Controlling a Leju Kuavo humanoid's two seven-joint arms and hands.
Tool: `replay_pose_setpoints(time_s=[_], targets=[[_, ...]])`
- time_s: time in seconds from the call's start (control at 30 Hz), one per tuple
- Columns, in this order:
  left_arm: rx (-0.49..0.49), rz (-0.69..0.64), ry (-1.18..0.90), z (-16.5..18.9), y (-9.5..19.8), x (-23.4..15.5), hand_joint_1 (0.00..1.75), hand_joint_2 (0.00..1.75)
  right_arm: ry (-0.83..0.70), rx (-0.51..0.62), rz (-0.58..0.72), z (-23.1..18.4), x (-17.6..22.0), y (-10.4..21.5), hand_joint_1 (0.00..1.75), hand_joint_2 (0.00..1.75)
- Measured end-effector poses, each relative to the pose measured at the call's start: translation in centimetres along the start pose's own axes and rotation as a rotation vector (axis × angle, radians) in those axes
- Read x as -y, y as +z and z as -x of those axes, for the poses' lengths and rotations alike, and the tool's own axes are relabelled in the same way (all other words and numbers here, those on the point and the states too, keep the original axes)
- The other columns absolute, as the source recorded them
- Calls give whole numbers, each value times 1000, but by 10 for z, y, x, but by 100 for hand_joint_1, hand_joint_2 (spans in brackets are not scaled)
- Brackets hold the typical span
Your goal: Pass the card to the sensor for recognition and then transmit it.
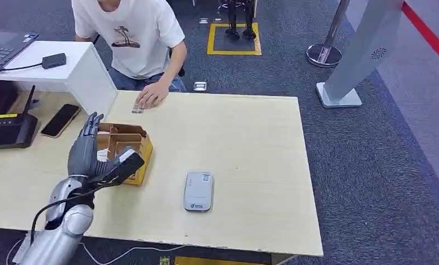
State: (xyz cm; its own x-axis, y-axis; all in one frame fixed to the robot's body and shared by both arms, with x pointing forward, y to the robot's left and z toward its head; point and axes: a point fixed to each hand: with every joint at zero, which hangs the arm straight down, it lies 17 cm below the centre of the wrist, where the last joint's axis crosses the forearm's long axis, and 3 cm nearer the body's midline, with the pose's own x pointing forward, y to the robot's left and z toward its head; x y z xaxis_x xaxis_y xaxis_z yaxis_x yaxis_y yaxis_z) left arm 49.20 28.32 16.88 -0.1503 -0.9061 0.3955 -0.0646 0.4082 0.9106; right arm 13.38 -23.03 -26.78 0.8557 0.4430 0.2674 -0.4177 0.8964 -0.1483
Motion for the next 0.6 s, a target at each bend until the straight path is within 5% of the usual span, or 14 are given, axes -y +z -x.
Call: replay_pose_setpoints(time_s=[0.27, 0.43, 0.6], targets=[[104, 33, -688, 26, -25, -65, 0, 175, 4, 5, -2, 2, 1, 0, 0, 175], [80, -133, -899, 31, -26, -94, 0, 175, 18, 1, 0, 1, 2, 0, 0, 175], [79, -163, -977, 41, -26, -93, 0, 175, 28, -2, 3, 0, 3, -1, 0, 175]])
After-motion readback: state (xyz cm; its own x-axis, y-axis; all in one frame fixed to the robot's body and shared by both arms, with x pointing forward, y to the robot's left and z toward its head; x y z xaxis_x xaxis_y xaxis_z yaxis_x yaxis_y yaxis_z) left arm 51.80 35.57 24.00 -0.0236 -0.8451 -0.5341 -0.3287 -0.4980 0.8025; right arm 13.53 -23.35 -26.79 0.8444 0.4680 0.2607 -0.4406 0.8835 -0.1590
